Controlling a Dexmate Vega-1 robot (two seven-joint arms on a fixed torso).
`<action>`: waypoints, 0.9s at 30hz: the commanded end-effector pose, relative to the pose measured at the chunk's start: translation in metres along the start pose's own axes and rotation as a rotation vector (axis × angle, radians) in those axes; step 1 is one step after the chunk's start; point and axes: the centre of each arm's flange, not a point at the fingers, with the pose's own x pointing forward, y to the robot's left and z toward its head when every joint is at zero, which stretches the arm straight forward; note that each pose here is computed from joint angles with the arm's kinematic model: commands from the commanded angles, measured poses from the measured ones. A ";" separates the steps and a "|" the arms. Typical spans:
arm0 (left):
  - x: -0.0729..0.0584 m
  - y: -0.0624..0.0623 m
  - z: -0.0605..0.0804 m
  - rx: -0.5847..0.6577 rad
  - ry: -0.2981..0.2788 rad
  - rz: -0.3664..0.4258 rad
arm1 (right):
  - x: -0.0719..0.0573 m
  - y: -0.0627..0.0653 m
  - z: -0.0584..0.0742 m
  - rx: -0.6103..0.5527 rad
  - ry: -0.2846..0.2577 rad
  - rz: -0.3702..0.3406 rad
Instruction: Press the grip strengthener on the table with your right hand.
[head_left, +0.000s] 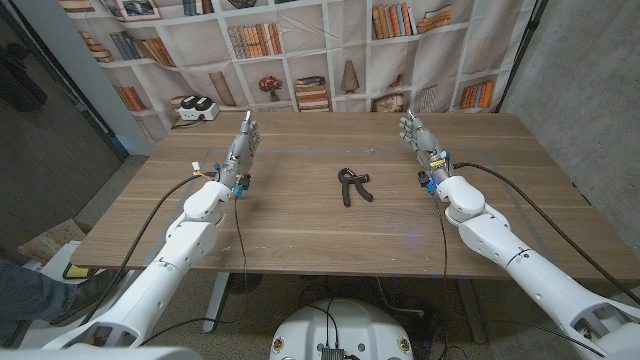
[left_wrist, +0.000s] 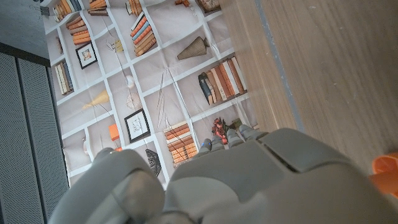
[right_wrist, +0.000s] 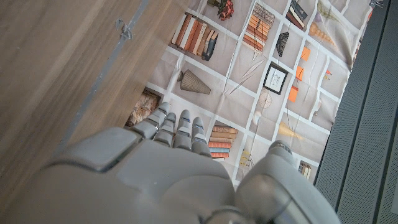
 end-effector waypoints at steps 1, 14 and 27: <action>-0.010 0.012 0.006 0.017 -0.010 0.011 | -0.018 0.016 0.012 -0.081 -0.014 0.005; -0.004 0.010 0.011 0.022 -0.023 -0.009 | -0.031 0.028 0.024 -0.152 -0.059 0.017; 0.004 0.006 0.016 0.029 -0.042 -0.014 | -0.047 0.036 0.036 -0.262 -0.077 0.012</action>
